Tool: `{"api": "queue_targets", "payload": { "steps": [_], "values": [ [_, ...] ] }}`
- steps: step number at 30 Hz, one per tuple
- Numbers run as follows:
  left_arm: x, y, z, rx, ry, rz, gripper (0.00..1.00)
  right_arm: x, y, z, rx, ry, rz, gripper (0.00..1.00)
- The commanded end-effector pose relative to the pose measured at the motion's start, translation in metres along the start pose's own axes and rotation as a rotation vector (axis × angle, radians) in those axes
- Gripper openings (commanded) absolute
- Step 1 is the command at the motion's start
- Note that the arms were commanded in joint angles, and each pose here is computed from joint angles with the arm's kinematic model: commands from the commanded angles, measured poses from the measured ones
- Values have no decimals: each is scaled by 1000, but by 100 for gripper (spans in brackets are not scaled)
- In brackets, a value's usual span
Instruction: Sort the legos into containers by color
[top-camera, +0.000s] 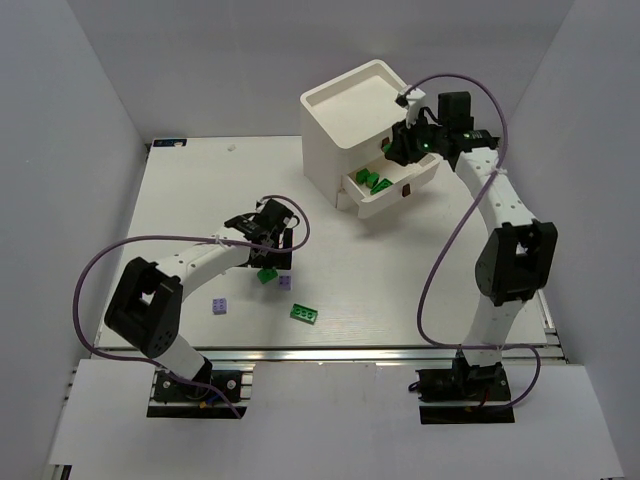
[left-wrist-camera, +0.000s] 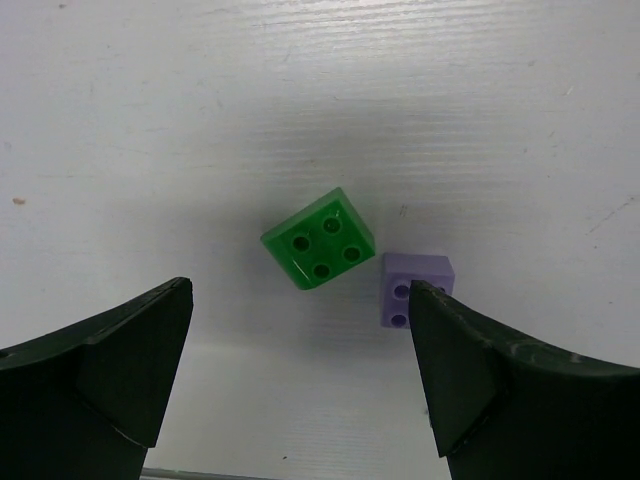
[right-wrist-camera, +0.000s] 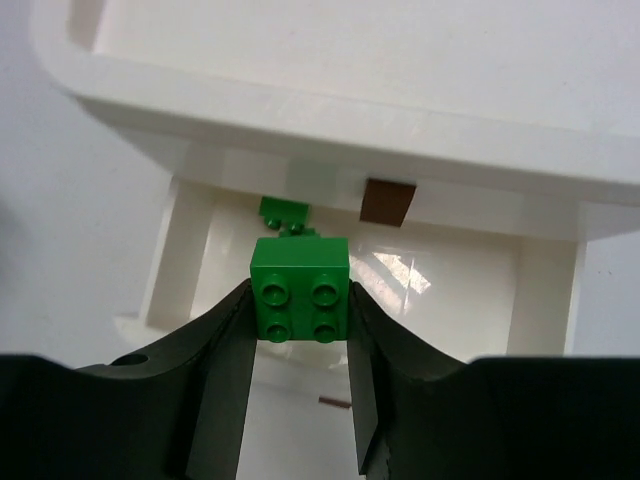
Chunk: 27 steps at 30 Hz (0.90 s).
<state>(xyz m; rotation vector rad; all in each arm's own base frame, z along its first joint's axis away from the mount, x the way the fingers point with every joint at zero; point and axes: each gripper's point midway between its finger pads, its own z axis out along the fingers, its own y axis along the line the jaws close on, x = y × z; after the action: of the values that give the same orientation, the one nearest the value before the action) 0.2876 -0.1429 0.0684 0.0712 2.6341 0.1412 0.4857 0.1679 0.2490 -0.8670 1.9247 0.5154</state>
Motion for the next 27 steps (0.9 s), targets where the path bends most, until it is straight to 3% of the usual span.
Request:
{"api": "queue_targets", "payload": {
  "steps": [1, 2, 5, 6, 8, 21, 27],
  "values": [
    [-12, -9, -4, 97, -16, 30, 98, -8, -22, 20, 92, -4, 55, 0],
    [-9, -12, -2, 112, -7, 49, 98, -8, -24, 23, 98, -2, 44, 1],
    [-6, -18, 0, 170, 11, 78, 98, 3, -24, 29, 98, 24, 42, 33],
    [-8, -18, 0, 178, 9, 77, 98, 4, -23, 30, 91, 23, 41, 53],
    [-4, -20, 2, 193, 21, 99, 98, 6, -18, 29, 71, 23, 44, 72],
    [14, -8, 38, 183, 131, 161, 89, -28, 28, -35, -13, -101, 35, 73],
    [21, -12, 44, 216, 164, 183, 79, -12, 51, -57, -45, -117, 44, 74]
  ]
}}
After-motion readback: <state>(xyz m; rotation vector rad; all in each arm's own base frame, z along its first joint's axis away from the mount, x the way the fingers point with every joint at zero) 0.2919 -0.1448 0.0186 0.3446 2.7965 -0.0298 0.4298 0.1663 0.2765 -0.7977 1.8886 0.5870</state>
